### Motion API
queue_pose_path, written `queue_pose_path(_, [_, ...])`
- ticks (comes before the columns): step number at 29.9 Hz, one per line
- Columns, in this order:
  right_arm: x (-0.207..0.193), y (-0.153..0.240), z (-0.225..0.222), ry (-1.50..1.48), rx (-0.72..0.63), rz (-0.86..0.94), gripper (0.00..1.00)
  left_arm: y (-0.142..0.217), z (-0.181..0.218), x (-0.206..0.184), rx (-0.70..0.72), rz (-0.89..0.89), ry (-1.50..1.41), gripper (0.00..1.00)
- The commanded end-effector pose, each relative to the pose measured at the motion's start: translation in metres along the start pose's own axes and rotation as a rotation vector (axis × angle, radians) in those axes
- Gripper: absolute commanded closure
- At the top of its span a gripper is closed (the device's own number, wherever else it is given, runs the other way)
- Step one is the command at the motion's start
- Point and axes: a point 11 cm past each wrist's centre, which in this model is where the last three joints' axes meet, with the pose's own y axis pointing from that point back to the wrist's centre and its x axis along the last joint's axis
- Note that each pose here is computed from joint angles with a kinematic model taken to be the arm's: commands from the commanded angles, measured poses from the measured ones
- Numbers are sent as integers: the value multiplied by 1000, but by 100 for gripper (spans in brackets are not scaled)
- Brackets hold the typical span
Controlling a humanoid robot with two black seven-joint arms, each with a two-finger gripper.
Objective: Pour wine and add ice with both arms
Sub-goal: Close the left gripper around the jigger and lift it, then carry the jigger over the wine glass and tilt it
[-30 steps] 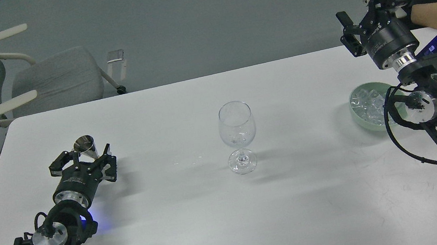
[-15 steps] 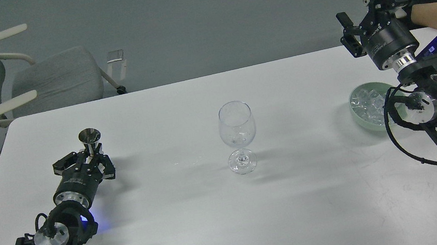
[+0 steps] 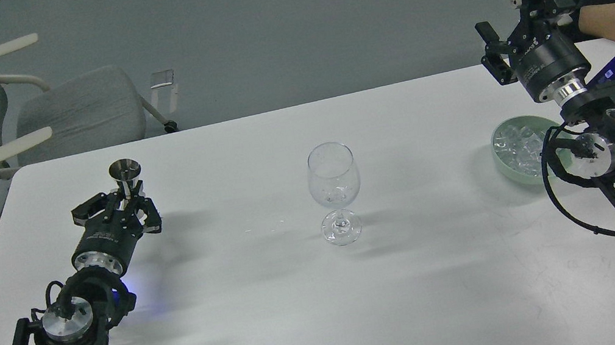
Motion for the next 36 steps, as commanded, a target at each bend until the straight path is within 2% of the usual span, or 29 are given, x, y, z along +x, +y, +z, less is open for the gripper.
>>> queue_pose_path(1, [0,0,1,-1,-1,0,0,1,-1,-28,43,-58,-22,95])
queue_pose_path(8, [0,2,1,0,-3,1,0,4,-20,-75,135,-136,-95,95])
queue_pose_path(17, [-1,2,1,-4,-1,-2,0,9,-51,-110,216,-168,-128,95])
queue_pose_path(27, [0,7,6,-7,-11,1,0,34,-87,-128,318,-188,-153,95])
queue_pose_path(36, [-1,7,6,-9,-10,-2,0,36,-112,-130,368,-152,-225,94])
